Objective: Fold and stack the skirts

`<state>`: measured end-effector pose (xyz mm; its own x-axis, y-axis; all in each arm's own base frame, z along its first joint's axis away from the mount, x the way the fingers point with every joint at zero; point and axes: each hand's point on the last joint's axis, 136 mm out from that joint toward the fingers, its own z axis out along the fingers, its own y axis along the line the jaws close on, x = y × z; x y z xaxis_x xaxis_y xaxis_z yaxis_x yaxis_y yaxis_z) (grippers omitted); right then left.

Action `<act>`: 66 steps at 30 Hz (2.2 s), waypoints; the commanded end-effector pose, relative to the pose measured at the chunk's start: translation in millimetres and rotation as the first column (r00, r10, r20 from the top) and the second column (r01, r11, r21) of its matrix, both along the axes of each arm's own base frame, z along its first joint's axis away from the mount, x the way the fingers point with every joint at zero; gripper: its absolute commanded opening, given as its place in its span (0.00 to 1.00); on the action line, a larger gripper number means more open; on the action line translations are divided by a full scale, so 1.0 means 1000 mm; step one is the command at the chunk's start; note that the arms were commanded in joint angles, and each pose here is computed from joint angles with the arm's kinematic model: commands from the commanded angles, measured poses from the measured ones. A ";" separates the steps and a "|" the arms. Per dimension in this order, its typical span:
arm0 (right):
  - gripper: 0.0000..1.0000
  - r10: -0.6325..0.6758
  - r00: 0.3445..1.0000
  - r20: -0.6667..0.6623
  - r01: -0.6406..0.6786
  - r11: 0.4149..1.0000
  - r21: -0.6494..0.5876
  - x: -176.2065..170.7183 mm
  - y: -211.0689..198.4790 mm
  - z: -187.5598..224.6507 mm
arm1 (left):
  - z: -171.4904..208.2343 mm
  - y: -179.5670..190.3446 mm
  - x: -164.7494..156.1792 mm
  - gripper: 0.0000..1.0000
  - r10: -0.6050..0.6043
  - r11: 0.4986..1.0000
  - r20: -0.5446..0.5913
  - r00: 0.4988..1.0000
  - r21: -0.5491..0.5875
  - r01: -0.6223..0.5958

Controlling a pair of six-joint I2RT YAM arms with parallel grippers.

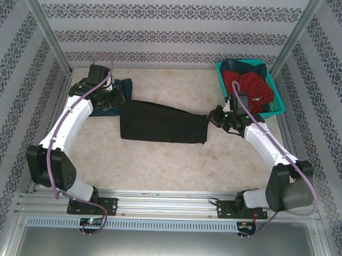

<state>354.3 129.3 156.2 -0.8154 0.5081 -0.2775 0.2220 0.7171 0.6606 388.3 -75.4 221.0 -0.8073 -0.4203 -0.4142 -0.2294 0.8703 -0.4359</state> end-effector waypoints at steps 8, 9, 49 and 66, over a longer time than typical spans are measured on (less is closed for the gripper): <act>0.00 0.009 1.000 -0.015 -0.010 1.000 -0.023 0.016 -0.003 -0.013 | -0.027 0.009 0.019 0.00 0.034 0.998 -0.038 0.999 0.055 -0.032; 0.00 0.007 1.000 -0.013 -0.008 1.000 -0.030 0.020 -0.004 -0.014 | -0.029 0.010 0.025 0.00 0.034 0.998 -0.037 0.999 0.060 -0.031; 0.79 -0.105 0.987 -0.120 0.080 0.977 -0.197 0.018 0.028 -0.112 | -0.150 -0.094 0.051 1.00 -0.149 0.980 -0.243 0.958 -0.165 0.111; 0.81 0.093 0.980 -0.176 -0.117 0.984 -0.135 -0.013 -0.009 -0.090 | -0.202 -0.082 -0.002 1.00 -0.122 0.988 -0.373 0.920 -0.138 0.075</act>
